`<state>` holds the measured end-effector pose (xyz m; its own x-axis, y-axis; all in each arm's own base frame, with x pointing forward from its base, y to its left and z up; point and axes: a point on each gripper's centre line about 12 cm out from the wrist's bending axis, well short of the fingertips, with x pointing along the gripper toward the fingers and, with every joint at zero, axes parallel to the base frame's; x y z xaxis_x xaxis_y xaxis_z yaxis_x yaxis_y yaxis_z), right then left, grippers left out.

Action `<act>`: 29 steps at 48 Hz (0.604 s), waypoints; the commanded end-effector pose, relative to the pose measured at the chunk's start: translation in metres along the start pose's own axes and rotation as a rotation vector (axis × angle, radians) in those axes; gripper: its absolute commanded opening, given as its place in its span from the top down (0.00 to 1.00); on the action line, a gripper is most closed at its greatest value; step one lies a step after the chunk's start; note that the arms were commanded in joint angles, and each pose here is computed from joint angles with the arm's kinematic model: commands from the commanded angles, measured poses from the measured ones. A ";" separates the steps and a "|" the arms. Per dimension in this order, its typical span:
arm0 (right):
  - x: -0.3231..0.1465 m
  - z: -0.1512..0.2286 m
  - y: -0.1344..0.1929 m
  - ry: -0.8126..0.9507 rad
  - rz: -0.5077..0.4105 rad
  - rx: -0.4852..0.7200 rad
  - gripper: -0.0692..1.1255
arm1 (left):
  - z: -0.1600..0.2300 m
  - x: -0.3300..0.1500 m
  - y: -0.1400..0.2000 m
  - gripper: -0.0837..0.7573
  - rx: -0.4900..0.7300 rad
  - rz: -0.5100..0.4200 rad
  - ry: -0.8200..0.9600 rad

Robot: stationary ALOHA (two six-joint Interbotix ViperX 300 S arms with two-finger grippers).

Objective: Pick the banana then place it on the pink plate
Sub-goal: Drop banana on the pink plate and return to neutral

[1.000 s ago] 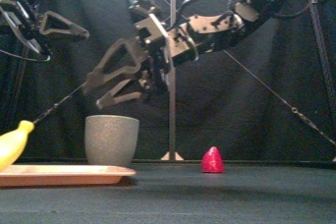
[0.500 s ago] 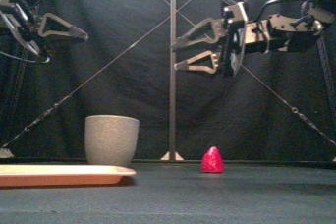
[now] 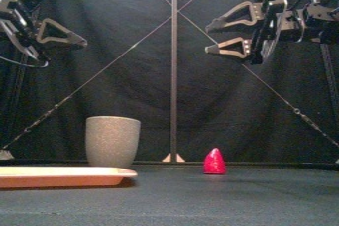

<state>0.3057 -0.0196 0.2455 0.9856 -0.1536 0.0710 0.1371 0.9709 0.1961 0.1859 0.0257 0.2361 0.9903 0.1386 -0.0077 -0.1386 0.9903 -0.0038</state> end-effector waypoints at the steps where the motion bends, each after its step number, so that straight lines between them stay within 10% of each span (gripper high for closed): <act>1: -0.001 0.012 0.001 -0.043 0.006 -0.001 0.17 | 0.002 0.001 0.001 0.92 -0.005 0.004 -0.008; 29: 0.002 0.003 -0.004 -0.014 -0.007 -0.014 0.17 | 0.001 0.001 0.000 0.92 -0.007 0.003 -0.005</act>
<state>0.3059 -0.0223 0.2424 0.9857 -0.1564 0.0634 0.1427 0.9730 0.1815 0.1847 0.0256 0.2329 0.9902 0.1391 -0.0138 -0.1393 0.9902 -0.0082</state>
